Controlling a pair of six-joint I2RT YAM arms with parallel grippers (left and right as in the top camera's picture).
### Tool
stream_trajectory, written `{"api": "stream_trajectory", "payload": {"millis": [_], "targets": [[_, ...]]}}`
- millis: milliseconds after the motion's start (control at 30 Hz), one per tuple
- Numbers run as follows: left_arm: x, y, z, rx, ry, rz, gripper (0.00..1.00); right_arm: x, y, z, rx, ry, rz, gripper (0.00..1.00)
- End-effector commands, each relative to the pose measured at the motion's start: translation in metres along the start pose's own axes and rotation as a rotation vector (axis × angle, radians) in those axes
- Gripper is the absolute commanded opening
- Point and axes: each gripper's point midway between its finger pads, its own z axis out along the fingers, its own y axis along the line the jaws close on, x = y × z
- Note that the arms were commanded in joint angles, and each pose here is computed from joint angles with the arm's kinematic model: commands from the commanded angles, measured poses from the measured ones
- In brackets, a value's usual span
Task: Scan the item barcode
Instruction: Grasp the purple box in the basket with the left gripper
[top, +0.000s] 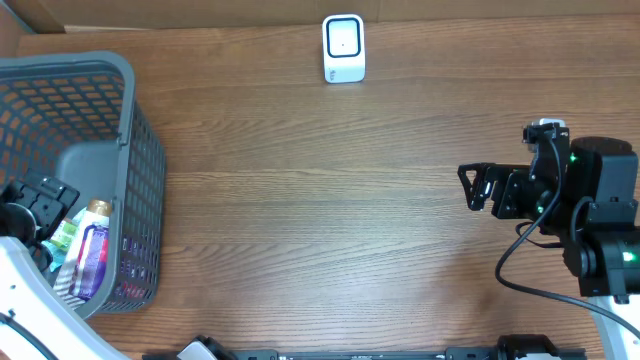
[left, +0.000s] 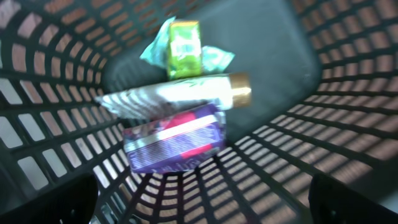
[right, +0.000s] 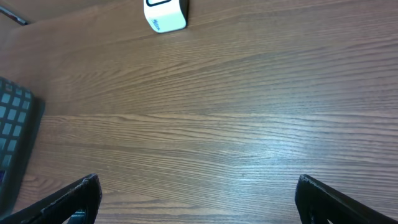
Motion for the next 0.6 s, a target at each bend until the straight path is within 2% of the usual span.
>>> {"api": "stream_trajectory", "payload": {"millis": [0,333,567], "targets": [[0.006,0.01,0.018,-0.034,0.062,-0.041,1.0,-0.01,0.006,-0.005,-0.014,-0.023,-0.014,1.0],[0.045,0.017,0.08,-0.068,0.216,-0.008,1.0,-0.008,0.002,0.005,-0.008,0.011,-0.002,1.0],[0.043,0.022,0.113,-0.076,0.231,-0.03,1.0,-0.007,0.002,0.006,-0.008,0.013,-0.001,1.0]]}}
